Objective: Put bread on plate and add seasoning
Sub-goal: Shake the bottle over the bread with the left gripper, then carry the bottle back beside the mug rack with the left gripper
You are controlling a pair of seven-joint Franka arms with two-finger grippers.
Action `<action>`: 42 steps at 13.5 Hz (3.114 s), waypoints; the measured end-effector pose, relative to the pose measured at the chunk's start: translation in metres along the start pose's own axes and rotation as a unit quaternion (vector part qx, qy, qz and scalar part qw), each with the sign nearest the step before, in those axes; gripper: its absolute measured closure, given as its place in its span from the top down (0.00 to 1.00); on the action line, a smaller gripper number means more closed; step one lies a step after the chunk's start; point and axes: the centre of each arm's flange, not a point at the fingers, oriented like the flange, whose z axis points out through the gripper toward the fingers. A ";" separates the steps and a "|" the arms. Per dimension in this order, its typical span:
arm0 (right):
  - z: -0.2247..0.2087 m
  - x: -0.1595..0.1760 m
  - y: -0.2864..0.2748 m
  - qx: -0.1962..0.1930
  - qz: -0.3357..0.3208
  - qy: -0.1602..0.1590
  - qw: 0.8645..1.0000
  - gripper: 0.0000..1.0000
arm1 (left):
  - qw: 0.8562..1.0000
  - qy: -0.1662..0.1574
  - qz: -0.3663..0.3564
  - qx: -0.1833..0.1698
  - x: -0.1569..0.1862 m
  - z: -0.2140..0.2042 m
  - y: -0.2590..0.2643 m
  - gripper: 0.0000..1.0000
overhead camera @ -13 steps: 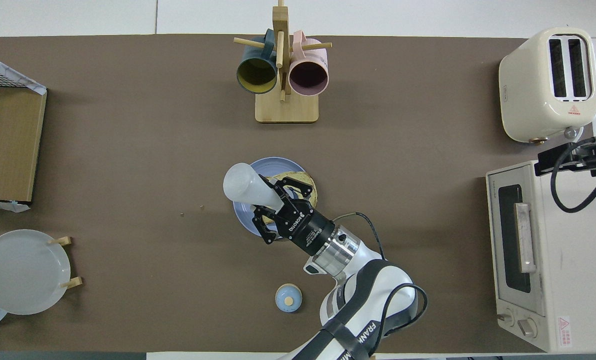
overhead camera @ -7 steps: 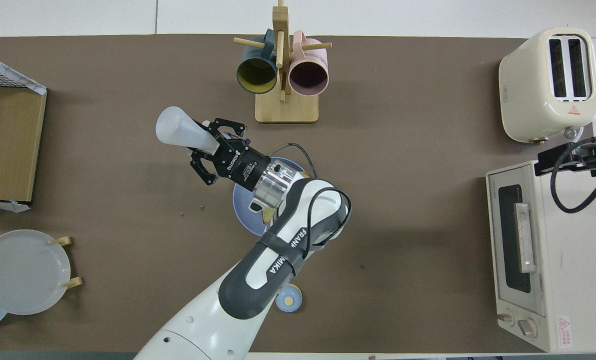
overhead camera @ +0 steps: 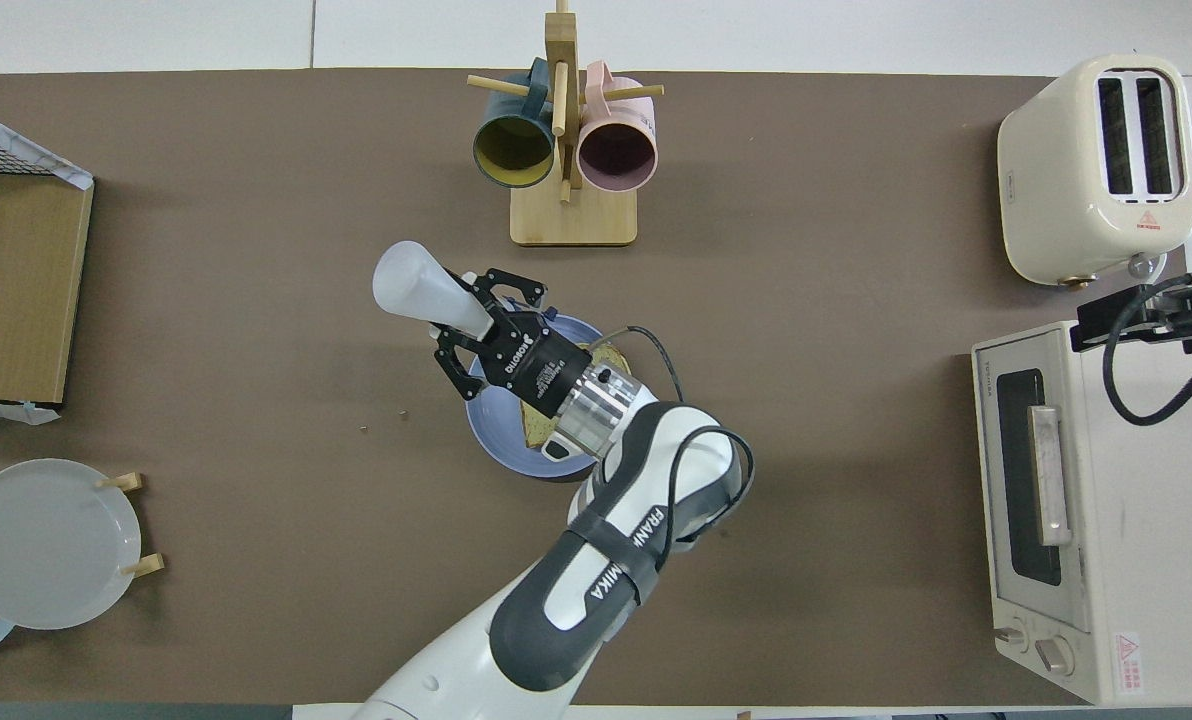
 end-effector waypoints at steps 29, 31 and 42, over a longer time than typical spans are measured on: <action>0.000 0.000 0.000 0.000 0.000 0.000 1.000 1.00 | 0.957 0.123 -0.205 -0.167 -0.063 0.176 -0.015 0.42; 0.000 0.000 0.000 0.000 0.000 0.000 1.000 1.00 | 0.932 0.170 -0.250 -0.202 -0.084 0.190 -0.016 0.42; 0.000 0.000 0.000 0.000 0.000 0.000 1.000 1.00 | 0.684 0.353 -0.511 -0.382 -0.166 0.287 -0.002 0.42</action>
